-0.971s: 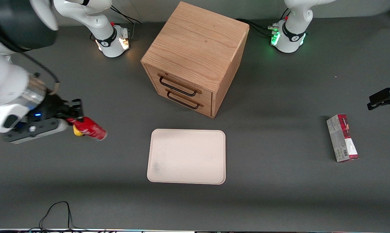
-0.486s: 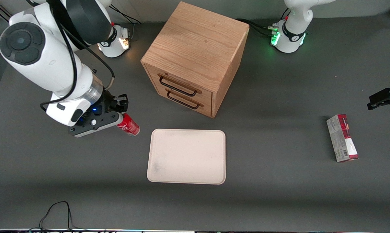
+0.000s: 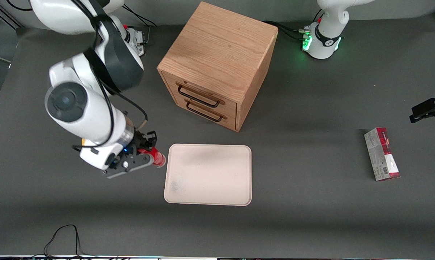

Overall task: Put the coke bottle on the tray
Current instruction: 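Lower the bottle upright onto the tray's corner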

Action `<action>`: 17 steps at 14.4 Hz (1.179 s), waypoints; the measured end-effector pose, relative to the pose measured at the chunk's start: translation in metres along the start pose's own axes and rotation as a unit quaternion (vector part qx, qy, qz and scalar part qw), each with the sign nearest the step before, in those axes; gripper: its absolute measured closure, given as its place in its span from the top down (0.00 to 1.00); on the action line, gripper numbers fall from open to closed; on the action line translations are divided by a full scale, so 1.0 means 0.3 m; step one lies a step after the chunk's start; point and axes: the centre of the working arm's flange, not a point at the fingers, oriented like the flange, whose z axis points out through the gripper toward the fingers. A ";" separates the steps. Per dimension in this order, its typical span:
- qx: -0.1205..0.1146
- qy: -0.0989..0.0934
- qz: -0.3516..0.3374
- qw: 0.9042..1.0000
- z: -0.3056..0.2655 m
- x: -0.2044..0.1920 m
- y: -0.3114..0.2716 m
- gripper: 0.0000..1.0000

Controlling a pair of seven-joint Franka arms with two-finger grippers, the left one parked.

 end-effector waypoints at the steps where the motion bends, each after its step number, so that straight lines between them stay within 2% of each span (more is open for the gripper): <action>1: 0.001 -0.001 0.000 1.000 0.061 0.026 -0.001 0.33; 9: 0.003 -0.008 0.002 1.000 0.444 0.140 -0.007 0.33; 15: 0.003 -0.010 0.004 1.000 0.561 0.161 -0.007 0.33; 17: 0.004 -0.007 0.013 1.000 0.554 0.163 -0.008 0.47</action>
